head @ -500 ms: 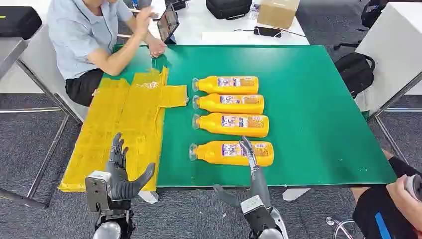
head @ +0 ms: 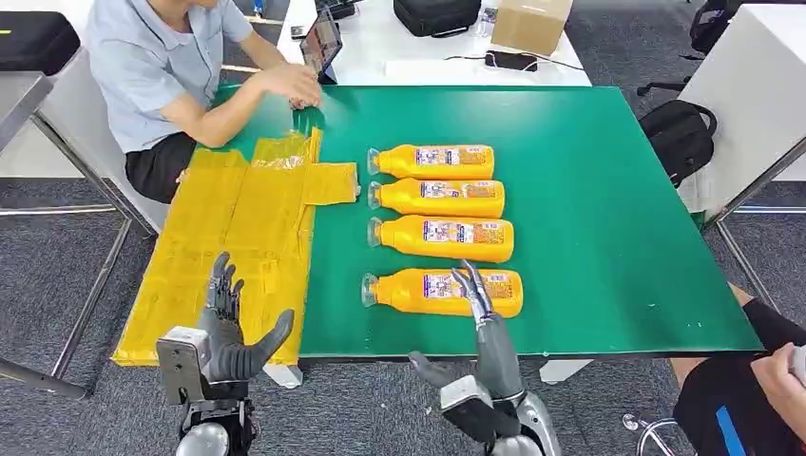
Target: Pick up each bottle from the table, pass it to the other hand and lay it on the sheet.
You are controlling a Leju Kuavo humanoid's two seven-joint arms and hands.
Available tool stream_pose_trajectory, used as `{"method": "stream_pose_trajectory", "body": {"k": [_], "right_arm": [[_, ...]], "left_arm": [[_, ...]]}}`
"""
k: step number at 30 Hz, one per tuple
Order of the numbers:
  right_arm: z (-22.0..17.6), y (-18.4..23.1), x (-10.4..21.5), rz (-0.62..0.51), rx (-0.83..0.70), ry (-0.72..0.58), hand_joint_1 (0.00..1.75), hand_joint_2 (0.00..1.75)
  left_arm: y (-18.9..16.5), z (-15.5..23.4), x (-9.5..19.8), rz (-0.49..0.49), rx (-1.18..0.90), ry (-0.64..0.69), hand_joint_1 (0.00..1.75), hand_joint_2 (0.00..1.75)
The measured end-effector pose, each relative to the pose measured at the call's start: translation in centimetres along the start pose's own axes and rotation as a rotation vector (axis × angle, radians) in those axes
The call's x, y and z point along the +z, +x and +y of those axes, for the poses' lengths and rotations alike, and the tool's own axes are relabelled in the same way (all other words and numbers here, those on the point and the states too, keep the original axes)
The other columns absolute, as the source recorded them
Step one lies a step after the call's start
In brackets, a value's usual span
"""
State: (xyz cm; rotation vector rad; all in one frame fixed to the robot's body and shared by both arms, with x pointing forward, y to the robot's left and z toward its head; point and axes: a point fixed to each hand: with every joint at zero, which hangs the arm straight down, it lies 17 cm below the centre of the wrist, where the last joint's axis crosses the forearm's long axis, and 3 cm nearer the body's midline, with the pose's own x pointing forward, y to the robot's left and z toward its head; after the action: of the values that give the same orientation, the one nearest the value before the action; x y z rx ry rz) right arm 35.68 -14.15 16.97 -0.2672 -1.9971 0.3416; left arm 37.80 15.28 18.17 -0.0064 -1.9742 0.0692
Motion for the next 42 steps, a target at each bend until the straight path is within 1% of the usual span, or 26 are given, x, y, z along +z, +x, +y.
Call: {"method": "stream_pose_trajectory", "body": {"k": [4,8,13,16,18,25,30,34,42], "right_arm": [[-0.4,0.2,-0.1,-0.002,0.05,0.001,0.0,1.75],[0.3,-1.9,-0.2,0.087,0.247,0.072,0.0,1.75],[-1.0,-3.9,-2.2,0.145,0.412,0.093,0.0,1.75],[-2.1,-5.9,-2.6,0.194,0.527,0.119,0.0,1.75],[-2.7,-7.3,-2.6,0.226,0.573,0.136,0.0,1.75],[-3.5,-10.0,-2.2,0.286,0.639,0.171,0.0,1.75],[-2.9,-14.0,-0.8,0.391,0.671,0.259,0.0,1.75],[-2.3,-17.1,-0.2,0.453,0.67,0.311,0.0,1.75],[-1.3,-19.5,-2.4,0.459,0.686,0.353,0.0,1.75]], "left_arm": [[0.0,-0.1,0.0,-0.001,0.001,-0.003,0.0,1.75],[0.3,-0.1,0.0,-0.017,0.007,-0.005,0.0,1.75],[0.9,-0.8,-1.2,-0.031,0.039,-0.035,0.0,1.75],[0.8,-1.1,-1.2,-0.029,0.045,-0.046,0.0,1.75],[0.6,-1.2,-1.1,-0.023,0.048,-0.048,0.0,1.75],[0.2,-1.3,-1.0,-0.013,0.052,-0.054,0.0,1.75],[-0.3,-1.7,-0.8,-0.001,0.061,-0.075,0.0,1.75],[-0.6,-2.1,-0.8,0.003,0.068,-0.089,0.0,1.75],[-1.1,-3.1,-1.0,0.009,0.083,-0.119,0.0,1.75]]}}
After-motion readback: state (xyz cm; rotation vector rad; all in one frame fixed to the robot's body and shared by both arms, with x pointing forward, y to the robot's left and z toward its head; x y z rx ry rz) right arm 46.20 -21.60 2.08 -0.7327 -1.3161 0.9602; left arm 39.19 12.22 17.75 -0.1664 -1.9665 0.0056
